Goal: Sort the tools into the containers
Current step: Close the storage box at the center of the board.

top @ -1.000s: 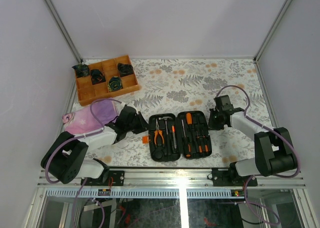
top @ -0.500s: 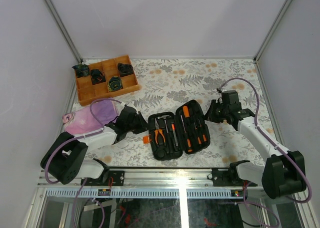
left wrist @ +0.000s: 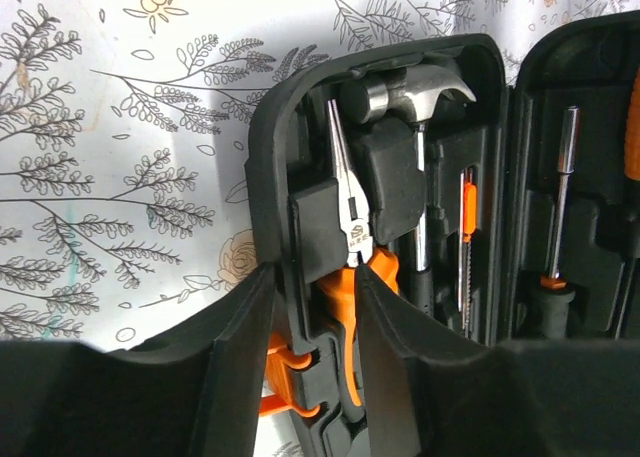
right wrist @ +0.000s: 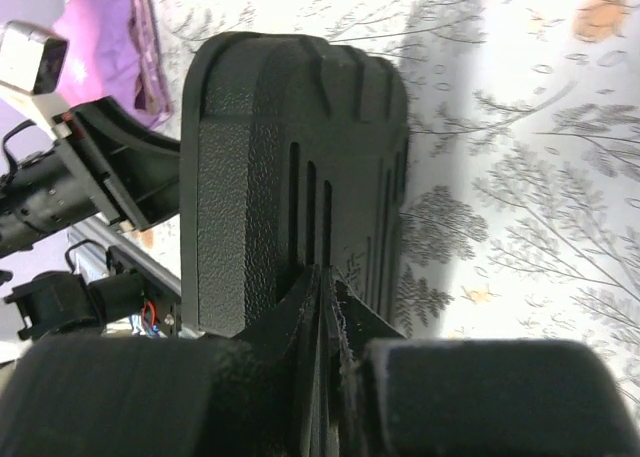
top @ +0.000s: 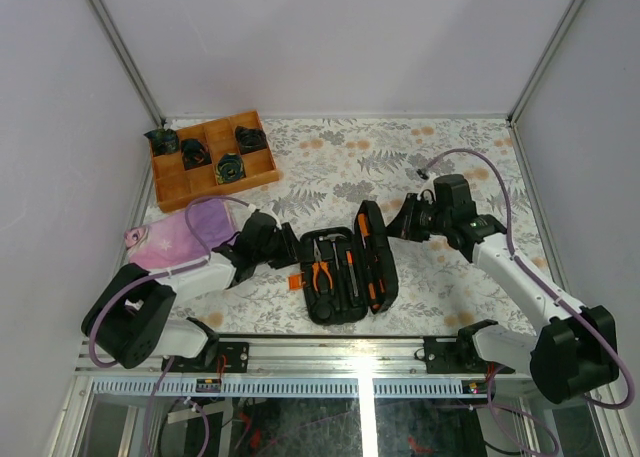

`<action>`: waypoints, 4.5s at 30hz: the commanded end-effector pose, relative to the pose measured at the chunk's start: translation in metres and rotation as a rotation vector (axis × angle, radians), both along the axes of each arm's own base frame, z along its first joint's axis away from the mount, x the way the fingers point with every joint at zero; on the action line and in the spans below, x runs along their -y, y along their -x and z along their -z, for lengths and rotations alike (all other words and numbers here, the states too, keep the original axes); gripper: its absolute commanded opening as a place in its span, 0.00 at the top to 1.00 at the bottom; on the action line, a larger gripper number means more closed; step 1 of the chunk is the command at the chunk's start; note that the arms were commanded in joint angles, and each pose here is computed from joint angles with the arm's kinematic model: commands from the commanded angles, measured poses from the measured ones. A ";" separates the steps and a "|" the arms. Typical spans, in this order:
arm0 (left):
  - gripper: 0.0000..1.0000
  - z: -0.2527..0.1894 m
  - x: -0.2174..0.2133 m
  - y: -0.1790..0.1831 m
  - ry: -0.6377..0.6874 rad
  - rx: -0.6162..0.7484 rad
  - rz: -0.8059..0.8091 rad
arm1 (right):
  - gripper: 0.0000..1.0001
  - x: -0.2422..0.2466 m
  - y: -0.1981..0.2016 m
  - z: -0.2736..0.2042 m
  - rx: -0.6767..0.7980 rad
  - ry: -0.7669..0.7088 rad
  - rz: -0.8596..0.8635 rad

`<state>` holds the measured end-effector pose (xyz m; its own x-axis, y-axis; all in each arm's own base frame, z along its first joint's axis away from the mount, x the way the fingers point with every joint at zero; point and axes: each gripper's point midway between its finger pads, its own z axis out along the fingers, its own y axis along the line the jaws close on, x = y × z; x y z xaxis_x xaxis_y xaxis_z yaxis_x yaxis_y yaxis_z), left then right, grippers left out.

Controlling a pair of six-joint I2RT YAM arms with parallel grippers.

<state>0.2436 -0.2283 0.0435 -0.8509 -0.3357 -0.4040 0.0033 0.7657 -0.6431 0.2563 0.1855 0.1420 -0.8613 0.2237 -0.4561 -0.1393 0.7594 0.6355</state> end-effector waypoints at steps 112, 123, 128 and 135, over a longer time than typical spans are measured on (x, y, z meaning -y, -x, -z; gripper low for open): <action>0.38 -0.001 -0.015 0.012 0.174 -0.045 -0.083 | 0.35 -0.032 0.004 0.131 -0.119 0.387 -0.188; 0.51 0.015 -0.011 0.021 0.195 -0.092 -0.056 | 0.38 -0.033 0.006 0.134 -0.131 0.385 -0.199; 0.55 0.021 -0.012 0.024 0.188 -0.107 -0.054 | 0.40 -0.034 0.007 0.135 -0.134 0.375 -0.202; 0.58 0.016 -0.009 0.026 0.230 -0.081 -0.042 | 0.43 -0.036 0.007 0.136 -0.144 0.373 -0.210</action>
